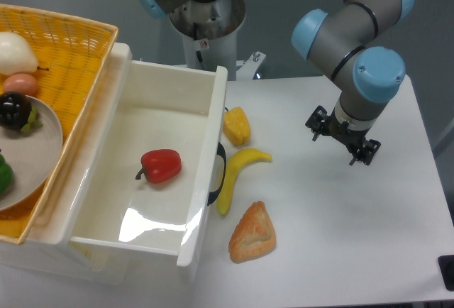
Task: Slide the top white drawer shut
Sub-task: 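Move the gripper toward the front face of the open white drawer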
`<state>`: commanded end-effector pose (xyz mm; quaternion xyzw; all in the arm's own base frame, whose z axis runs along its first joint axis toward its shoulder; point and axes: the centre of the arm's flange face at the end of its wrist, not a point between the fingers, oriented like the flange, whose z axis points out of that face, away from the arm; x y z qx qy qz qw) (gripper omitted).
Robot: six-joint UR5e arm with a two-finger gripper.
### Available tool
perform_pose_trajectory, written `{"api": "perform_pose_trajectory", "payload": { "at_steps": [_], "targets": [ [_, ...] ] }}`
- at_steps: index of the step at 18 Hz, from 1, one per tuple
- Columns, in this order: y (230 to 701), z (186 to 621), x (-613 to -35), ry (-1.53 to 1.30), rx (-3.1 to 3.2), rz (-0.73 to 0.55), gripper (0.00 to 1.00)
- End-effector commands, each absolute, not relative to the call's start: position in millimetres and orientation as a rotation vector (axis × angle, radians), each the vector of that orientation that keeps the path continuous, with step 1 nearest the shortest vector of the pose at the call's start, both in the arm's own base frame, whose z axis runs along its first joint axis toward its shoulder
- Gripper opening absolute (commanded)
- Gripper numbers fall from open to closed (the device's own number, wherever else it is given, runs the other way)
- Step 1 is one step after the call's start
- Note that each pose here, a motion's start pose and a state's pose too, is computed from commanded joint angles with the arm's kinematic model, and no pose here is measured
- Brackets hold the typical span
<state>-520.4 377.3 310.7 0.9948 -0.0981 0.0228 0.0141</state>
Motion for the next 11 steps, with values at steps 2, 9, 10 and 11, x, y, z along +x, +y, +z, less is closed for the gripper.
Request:
{"api": "perform_pose_trajectory", "payload": {
  "at_steps": [2,9,10,11],
  "targets": [
    [378.2,311.7,-519.5,-0.308,3.101,0.07,1.0],
    [380.1,284.0,-504.4,-0.296,3.12,0.13,1.0],
    [377.9,278.8,-500.6,-0.289,3.125,0.133,1.0],
    [378.1,276.5,-498.9,-0.265,3.126,0.135,1.0]
  ]
}}
